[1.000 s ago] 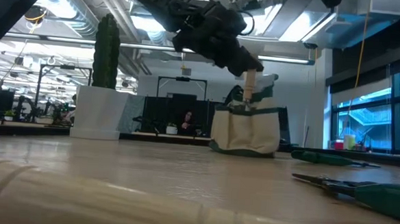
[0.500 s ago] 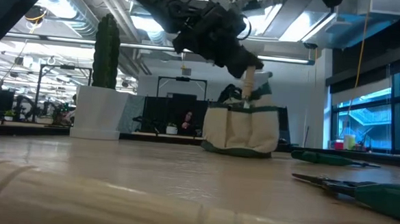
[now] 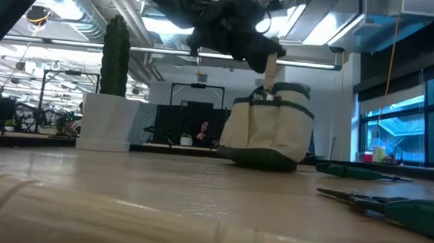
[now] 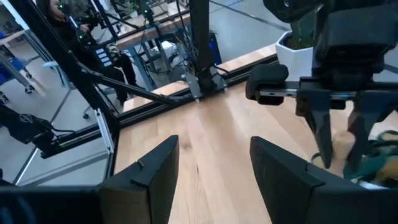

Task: Pick & Place Garden tools in Gardening bag
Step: Put the trowel into the gardening bag

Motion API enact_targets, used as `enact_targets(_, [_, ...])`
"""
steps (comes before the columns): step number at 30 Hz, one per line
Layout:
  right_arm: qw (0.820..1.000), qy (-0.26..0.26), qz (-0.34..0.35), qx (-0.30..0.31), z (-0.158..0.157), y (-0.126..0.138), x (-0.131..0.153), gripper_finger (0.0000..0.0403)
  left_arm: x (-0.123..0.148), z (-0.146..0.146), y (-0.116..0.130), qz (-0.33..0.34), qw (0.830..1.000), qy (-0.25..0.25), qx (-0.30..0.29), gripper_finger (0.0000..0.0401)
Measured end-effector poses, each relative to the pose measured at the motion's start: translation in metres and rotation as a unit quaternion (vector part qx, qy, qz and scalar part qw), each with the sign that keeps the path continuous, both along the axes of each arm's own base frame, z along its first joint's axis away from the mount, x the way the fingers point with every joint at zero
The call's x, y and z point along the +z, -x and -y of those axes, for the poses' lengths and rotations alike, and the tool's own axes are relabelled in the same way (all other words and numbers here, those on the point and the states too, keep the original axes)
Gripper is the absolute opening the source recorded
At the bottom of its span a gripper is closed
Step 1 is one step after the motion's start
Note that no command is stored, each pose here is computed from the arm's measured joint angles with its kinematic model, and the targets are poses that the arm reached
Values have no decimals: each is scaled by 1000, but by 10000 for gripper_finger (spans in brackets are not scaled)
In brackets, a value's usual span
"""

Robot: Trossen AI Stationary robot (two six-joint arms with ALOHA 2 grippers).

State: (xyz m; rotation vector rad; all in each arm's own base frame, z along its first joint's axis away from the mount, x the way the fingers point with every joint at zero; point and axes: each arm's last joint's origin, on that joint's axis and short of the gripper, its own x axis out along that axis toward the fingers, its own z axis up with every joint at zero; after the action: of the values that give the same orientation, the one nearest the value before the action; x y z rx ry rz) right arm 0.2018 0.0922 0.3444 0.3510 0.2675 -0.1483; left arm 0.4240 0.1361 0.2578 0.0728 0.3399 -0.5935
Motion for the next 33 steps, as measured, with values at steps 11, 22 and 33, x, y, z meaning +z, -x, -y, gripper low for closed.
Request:
enact_targets(11, [1000,8,-5,2,0,1,-1,201,0,1,1,-19,1000,11,18,59])
enact_targets(22, [1000,14,-15,16,-4,3,-3,201,-10,11,-4,-55,998,-7,41,72])
enact_targets(33, [1000,11,-21,15,-3,4,-4,201,-11,7,-2,-76,995,2,70,198])
